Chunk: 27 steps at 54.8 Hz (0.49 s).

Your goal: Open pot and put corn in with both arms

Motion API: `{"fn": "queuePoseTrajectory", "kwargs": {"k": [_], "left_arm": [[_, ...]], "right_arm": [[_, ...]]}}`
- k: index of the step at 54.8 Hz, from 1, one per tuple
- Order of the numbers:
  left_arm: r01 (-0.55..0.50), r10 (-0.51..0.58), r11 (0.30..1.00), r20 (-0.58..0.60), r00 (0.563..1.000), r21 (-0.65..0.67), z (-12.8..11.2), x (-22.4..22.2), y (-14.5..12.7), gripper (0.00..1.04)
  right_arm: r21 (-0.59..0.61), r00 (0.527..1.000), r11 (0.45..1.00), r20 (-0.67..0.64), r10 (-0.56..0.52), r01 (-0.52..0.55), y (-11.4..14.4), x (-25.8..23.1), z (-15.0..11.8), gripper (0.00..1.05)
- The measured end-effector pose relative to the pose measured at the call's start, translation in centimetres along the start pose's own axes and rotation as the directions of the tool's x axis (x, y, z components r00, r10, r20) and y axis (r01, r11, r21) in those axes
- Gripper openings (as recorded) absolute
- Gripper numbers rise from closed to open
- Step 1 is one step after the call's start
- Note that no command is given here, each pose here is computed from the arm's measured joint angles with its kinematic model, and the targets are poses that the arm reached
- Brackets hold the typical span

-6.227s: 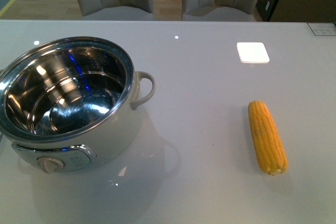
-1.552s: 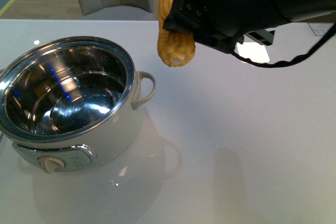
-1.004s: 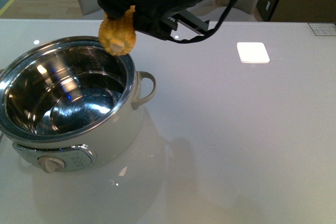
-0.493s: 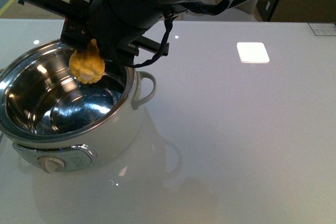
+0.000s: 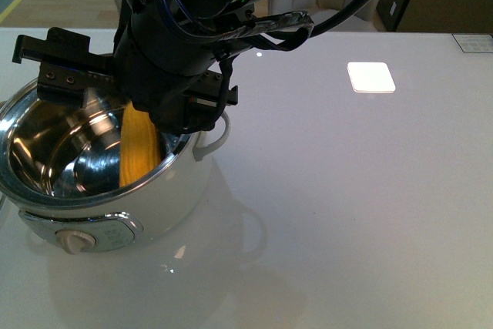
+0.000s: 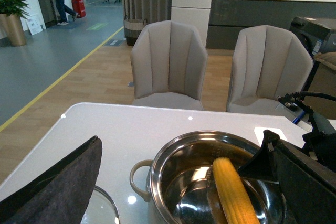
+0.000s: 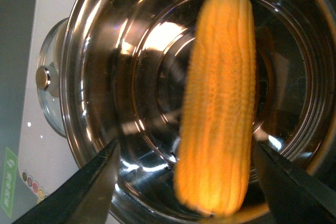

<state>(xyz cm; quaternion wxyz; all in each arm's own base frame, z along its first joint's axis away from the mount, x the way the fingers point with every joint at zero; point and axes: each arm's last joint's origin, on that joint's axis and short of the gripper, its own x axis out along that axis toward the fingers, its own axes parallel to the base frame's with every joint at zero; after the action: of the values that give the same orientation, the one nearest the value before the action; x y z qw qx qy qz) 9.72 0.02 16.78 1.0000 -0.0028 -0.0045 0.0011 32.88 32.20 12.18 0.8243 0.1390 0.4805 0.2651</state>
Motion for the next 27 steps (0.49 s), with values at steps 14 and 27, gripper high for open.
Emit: {"fn": "queuePoseTrajectory", "kwargs": {"k": [14,27], "left_arm": [[0.000,0.000,1.000,0.000,1.000,0.000,0.0,0.0,0.0,0.98],[0.000,0.000,1.000,0.000,1.000,0.000,0.0,0.0,0.0,0.98]], "right_arm": [[0.072,0.997,0.997,0.072,-0.006,0.001,-2.2,-2.3,0.9,0.96],[0.179,0.937,0.984,0.346,-0.044,-0.020,-7.3,-12.7,3.9,0.96]]}}
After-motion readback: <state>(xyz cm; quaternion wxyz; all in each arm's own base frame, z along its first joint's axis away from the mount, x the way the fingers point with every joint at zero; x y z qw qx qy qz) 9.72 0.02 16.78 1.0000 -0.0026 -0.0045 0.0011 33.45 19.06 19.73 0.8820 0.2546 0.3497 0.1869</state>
